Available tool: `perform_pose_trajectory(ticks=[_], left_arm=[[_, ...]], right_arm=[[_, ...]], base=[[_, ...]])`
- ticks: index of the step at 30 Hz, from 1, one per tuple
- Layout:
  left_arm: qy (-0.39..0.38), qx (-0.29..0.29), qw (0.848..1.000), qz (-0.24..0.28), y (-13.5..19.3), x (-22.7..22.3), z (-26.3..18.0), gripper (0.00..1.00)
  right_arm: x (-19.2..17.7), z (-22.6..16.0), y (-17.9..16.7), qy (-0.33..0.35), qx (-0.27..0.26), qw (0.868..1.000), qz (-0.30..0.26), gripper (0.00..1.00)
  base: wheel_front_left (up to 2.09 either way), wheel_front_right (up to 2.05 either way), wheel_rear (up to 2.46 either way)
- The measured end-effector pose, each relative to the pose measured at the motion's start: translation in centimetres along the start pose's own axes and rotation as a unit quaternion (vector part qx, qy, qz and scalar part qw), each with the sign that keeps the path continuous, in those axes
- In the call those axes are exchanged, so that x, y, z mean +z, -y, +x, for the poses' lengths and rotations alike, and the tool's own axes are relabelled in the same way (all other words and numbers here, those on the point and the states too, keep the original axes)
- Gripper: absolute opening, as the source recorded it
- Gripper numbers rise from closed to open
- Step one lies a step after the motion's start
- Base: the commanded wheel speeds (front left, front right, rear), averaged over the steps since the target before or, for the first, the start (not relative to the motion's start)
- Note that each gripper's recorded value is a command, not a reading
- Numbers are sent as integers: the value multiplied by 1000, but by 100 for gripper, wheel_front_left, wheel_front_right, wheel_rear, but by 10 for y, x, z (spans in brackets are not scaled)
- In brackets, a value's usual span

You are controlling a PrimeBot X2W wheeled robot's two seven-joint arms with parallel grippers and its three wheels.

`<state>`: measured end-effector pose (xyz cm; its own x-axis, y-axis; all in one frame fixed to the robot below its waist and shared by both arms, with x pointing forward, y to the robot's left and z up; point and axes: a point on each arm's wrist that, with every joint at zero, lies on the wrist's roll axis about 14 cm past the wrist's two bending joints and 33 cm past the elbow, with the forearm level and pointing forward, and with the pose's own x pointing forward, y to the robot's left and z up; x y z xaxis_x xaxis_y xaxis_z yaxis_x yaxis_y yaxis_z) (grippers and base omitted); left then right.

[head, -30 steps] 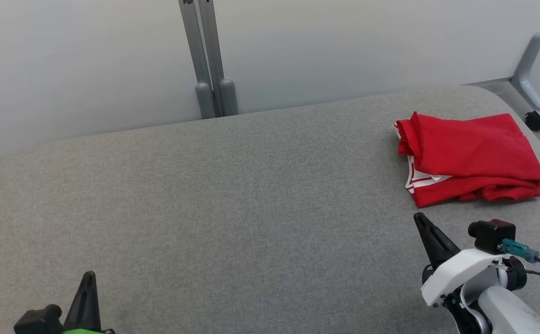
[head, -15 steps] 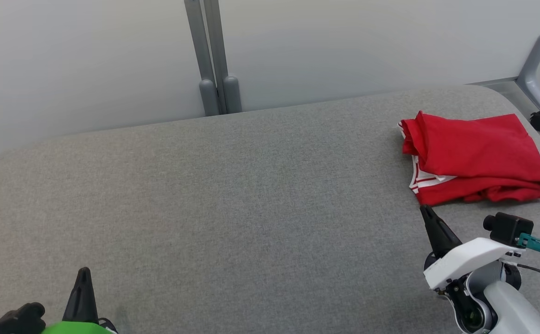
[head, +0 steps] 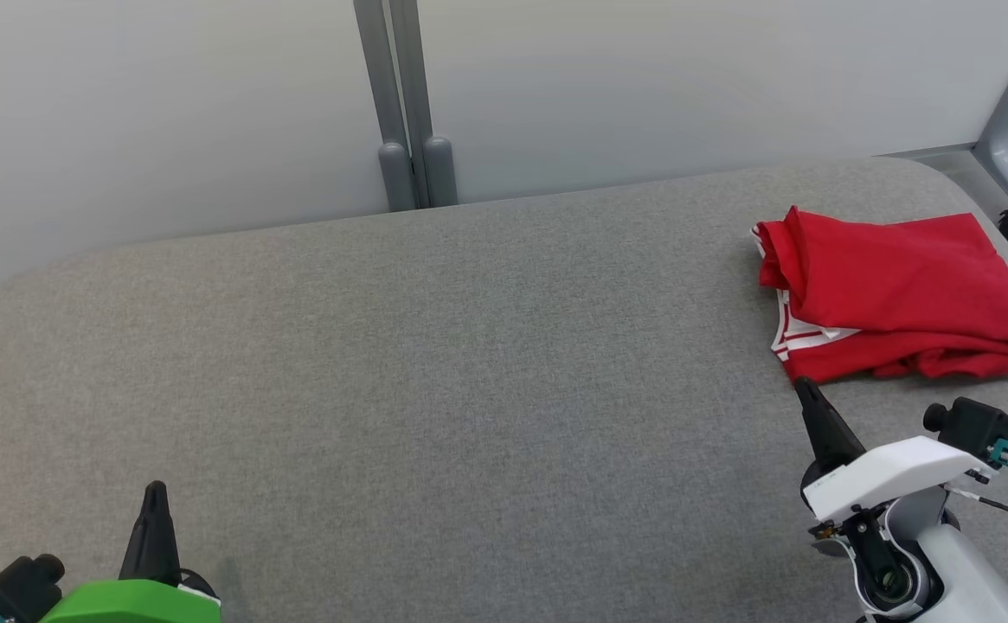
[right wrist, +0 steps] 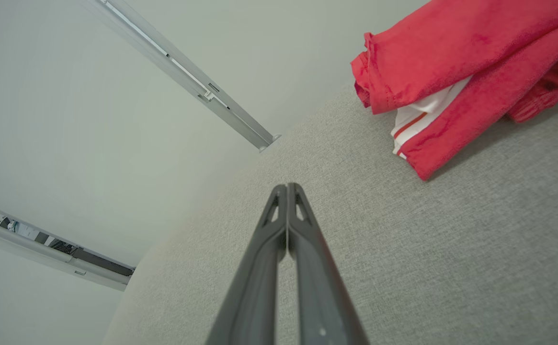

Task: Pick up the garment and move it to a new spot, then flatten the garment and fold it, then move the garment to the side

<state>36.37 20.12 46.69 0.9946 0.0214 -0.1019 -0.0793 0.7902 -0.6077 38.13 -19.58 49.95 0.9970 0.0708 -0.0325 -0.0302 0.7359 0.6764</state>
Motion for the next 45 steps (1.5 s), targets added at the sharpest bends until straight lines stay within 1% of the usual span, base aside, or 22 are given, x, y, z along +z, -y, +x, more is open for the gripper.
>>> perform_pose_trajectory(ticks=[12,22,31,45], left_arm=[[1,1,997,-80,4,3,4,0],[0,1,990,-141,6,5,7,0],[1,-2,981,-194,9,8,9,0],[3,-11,965,-262,14,13,13,0]], right_arm=[[2,2,0,6,-8,997,76,0],[2,2,1,11,-13,991,134,0],[5,4,-1,17,-13,984,180,0],[5,4,0,21,-14,970,242,0]], base=[[0,0,0],[0,0,0],[0,0,0],[0,0,0]])
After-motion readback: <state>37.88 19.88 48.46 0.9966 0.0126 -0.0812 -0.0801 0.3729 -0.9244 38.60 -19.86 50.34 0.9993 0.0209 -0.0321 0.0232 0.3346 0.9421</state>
